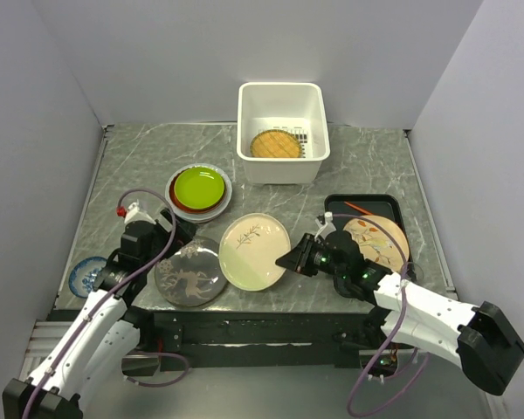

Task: Place the plates into the plastic bin on the countertop
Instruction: Place the plate in the plastic bin.

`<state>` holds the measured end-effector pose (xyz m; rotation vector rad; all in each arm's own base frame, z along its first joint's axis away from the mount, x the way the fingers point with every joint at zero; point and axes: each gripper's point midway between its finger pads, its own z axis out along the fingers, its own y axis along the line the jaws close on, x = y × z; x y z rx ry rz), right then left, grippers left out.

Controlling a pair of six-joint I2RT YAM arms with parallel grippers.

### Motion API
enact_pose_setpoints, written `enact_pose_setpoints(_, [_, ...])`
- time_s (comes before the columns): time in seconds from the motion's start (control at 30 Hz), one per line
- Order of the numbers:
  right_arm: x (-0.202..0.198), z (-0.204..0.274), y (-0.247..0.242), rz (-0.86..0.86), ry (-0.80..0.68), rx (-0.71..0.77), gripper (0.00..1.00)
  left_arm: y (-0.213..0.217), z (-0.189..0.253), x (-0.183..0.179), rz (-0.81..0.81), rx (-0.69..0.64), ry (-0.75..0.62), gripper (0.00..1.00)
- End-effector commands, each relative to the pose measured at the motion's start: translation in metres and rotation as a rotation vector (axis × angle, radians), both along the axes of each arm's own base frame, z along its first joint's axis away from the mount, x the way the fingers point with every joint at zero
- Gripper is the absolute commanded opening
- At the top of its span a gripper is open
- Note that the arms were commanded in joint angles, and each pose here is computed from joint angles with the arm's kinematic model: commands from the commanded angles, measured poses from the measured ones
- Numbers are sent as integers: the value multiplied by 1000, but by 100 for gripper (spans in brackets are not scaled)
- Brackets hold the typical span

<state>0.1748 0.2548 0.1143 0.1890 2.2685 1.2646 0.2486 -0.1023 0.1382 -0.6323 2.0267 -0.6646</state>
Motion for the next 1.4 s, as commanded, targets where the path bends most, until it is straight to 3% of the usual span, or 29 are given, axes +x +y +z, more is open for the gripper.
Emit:
enact_pose_setpoints(0.0, [18,58,10,1,-156,123,0,8,25,2,33,16,-61,99])
enact_pose_setpoints(0.27, [28,69,10,31,-175,102,0,11,19,-3,37,29,-36,99])
enact_pose_setpoints(0.6, [55,116,7,73,-255,108,0,10,5,-5,36,33,2,99])
enact_pose_setpoints(1.37, [140,174,16,91,-325,201,0,3,-12,5,5,58,64,99])
